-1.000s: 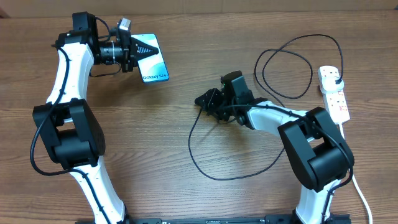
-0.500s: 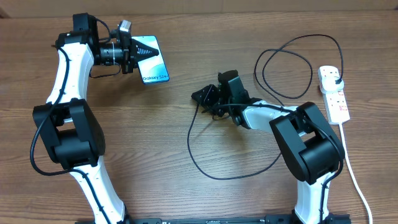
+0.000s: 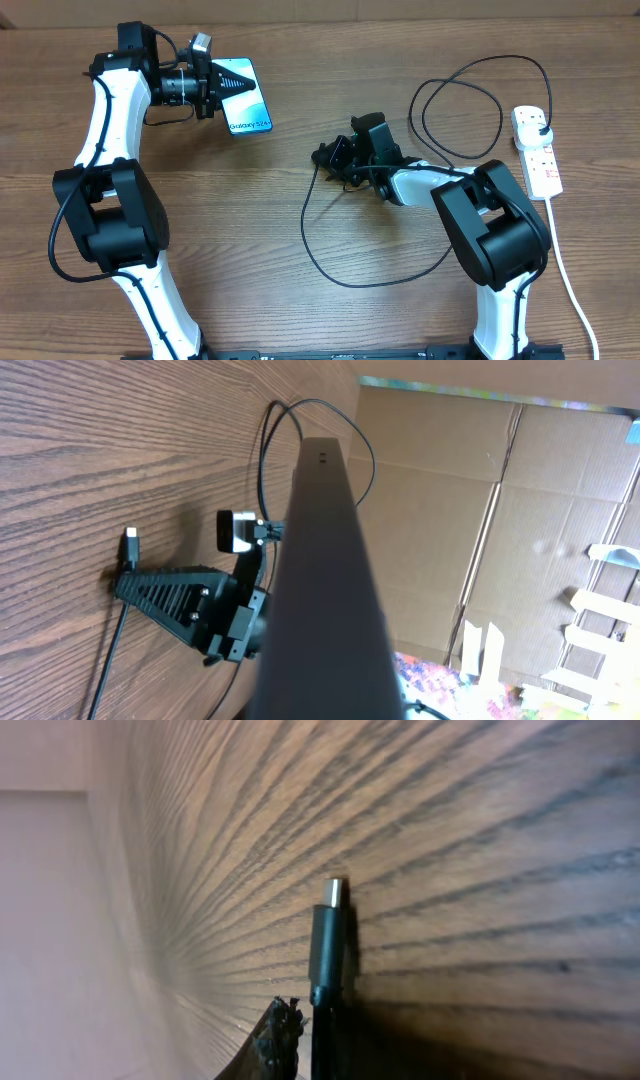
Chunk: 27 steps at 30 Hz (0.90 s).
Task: Plug charger to phone and switch on socket
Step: 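Lower the right gripper and grasp the black USB-C cable end, then lift the cable plug and move it toward the phone's bottom port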
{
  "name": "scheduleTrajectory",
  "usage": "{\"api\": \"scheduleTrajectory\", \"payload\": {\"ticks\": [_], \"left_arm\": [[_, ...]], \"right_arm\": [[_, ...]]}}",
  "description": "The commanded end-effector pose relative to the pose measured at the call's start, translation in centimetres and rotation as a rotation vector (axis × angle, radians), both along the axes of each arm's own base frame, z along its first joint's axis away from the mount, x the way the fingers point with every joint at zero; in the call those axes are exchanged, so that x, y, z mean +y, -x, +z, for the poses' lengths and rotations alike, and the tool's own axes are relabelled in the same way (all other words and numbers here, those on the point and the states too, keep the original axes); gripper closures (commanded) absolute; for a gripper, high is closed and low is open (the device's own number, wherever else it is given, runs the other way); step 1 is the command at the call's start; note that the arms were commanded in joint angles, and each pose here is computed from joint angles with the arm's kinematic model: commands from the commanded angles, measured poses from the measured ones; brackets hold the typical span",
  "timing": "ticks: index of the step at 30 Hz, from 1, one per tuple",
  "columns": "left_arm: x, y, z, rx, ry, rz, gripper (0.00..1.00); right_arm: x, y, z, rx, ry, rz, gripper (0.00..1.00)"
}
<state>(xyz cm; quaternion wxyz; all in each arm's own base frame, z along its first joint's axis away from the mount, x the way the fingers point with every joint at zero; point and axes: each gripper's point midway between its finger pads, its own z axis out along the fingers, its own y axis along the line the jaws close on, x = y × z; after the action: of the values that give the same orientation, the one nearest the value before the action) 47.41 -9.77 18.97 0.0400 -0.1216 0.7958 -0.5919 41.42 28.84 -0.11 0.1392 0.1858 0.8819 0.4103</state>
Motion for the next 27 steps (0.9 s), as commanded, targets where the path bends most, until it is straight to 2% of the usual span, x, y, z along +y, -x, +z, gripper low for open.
{"api": "scheduleTrajectory", "payload": {"ticks": [1, 8, 14, 18, 27], "left_arm": [[-0.4, 0.2, 0.9, -0.009, 0.036, -0.012, 0.96], [-1.7, 0.6, 0.9, -0.027, 0.031, -0.049, 0.96], [-3.5, 1.2, 0.9, -0.035, 0.033, -0.090, 0.96], [-4.3, 1.5, 1.2, -0.074, 0.042, -0.122, 0.96], [-5.2, 2.4, 4.6, -0.225, 0.222, -0.190, 0.96]], "right_arm": [[-0.9, 1.3, -3.0, 0.045, 0.020, 0.043, 0.96], [-1.1, 0.6, 0.0, -0.043, -0.094, 0.162, 0.96], [-1.5, 0.6, 6.9, -0.221, -0.197, 0.313, 0.96], [-1.7, 1.9, 12.0, -0.321, -0.240, 0.408, 0.96], [-4.2, 5.9, 19.4, -0.411, -0.172, 0.460, 0.96]]}}
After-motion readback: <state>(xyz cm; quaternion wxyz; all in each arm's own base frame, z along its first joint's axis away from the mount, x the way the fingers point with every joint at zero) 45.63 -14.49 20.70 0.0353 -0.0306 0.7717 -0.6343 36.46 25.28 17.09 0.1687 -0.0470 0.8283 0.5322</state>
